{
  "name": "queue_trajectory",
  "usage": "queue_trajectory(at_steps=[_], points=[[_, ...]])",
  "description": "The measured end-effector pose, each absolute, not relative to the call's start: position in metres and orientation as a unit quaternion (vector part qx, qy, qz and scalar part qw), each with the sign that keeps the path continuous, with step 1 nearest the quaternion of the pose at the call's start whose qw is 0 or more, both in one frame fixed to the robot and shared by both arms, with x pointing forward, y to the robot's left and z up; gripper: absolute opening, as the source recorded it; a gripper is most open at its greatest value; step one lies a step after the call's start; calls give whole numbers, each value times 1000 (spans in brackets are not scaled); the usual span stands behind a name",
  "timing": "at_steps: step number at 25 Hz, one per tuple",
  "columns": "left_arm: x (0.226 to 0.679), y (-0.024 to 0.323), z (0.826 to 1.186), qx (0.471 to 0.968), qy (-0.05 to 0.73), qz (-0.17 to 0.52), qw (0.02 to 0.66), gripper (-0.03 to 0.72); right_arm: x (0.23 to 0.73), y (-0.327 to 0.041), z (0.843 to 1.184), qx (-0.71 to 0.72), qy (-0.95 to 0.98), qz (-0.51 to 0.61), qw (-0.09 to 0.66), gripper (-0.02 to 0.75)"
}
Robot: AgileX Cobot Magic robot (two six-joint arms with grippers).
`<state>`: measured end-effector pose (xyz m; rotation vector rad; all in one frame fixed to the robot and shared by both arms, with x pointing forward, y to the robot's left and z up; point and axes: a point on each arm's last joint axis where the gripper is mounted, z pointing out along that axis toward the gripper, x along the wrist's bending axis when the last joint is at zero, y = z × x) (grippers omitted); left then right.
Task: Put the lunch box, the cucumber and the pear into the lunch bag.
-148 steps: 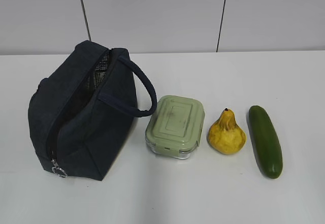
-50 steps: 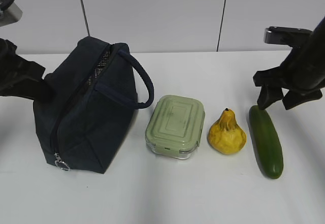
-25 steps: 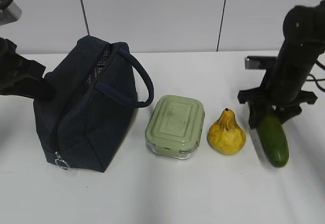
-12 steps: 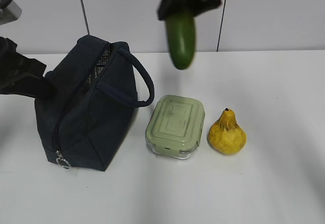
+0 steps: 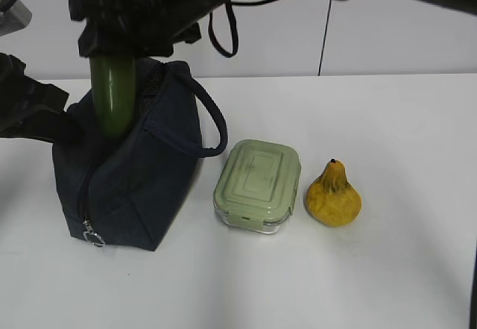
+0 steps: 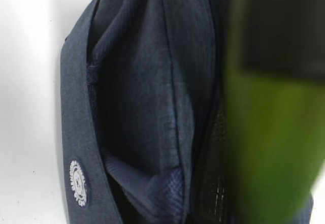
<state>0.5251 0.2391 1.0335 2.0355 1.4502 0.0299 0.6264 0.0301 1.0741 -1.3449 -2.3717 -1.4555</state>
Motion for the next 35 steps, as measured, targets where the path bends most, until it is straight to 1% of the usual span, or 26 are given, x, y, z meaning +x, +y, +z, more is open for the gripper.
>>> queue_trajectory(at_steps=[4, 7, 8, 12, 13, 15, 17, 20, 22, 26, 29, 33, 35], points=[[525, 239, 1034, 773, 551, 11, 316, -15, 632, 34, 1040, -439, -792, -423, 27, 405], [525, 239, 1034, 772, 551, 11, 316, -15, 632, 30, 1030, -431, -815, -386, 11, 426], [525, 239, 1034, 772, 551, 11, 317, -15, 632, 29, 1029, -430, -818, -383, 9, 448], [525, 239, 1034, 772, 551, 11, 317, -15, 633, 29, 1033, -423, -823, -379, -1, 610], [525, 239, 1034, 772, 551, 11, 317, -15, 633, 29, 1038, -419, -825, -380, -5, 632], [525, 239, 1034, 772, 551, 11, 317, -15, 636, 26, 1052, -407, -830, -382, -20, 650], [525, 239, 1034, 772, 551, 11, 317, -15, 636, 22, 1068, -393, -841, -370, -40, 651], [525, 239, 1034, 772, 551, 10, 317, -15, 638, 7, 1094, -399, -851, -329, -90, 645], [525, 239, 1034, 772, 551, 10, 317, -15, 642, -9, 1102, -426, -848, -293, -114, 627], [525, 239, 1034, 772, 551, 11, 317, -15, 659, -46, 1100, -488, -828, -247, -124, 563], [525, 239, 1034, 772, 551, 11, 316, -15, 667, -69, 1094, -513, -819, -225, -128, 540], [525, 239, 1034, 772, 551, 11, 316, -15, 653, -85, 1089, -521, -823, -185, -128, 533], [525, 239, 1034, 773, 551, 11, 316, -15, 636, -94, 1078, -524, -830, -153, -113, 533]])
